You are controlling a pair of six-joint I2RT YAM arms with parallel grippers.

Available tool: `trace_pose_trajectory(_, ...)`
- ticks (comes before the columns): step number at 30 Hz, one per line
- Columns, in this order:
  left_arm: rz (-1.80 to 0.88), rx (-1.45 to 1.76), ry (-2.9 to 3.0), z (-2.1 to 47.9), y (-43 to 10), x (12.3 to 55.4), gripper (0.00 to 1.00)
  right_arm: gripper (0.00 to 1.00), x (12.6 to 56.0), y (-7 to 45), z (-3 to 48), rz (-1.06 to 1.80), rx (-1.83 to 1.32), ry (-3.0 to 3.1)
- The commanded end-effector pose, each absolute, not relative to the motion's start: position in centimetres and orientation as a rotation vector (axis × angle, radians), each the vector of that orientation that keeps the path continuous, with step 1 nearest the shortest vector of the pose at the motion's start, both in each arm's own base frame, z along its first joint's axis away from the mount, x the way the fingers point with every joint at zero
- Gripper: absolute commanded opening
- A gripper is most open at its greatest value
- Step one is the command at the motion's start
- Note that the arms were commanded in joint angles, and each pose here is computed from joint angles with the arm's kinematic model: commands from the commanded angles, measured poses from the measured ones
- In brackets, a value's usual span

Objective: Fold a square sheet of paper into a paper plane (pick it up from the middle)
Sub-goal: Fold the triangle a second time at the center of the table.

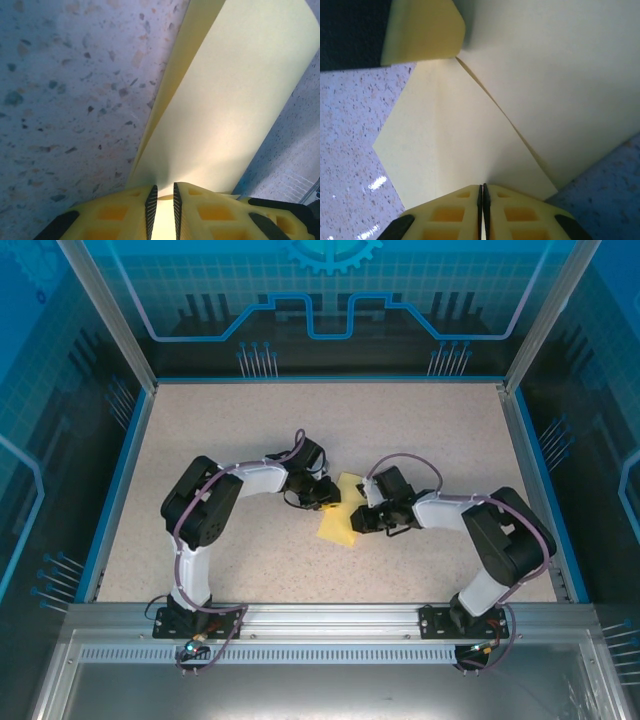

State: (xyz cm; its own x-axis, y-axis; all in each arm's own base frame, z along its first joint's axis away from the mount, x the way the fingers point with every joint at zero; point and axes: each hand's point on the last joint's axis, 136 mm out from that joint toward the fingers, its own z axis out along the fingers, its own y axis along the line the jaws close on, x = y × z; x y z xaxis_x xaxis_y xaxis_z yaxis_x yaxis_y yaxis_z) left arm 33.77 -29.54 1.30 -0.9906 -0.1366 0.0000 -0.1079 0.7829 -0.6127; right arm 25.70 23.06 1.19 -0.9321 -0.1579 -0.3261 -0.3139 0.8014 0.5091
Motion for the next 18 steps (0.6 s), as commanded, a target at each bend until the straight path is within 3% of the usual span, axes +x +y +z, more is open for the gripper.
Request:
trace_pose_trajectory(1,-0.736,-0.279,3.041,-3.7,-25.9,33.0,0.22,0.12,23.4,20.7,-0.3,0.750,-0.355,2.823)
trace_pose_trajectory(13,-0.748,-0.262,3.052,-3.6,-26.2,33.0,0.22,0.11,23.6,24.6,5.3,0.801,-0.468,2.655)
trace_pose_trajectory(18,-0.756,-0.265,3.054,-3.7,-26.1,32.9,0.22,0.11,23.2,26.3,4.0,0.821,-0.512,2.682)
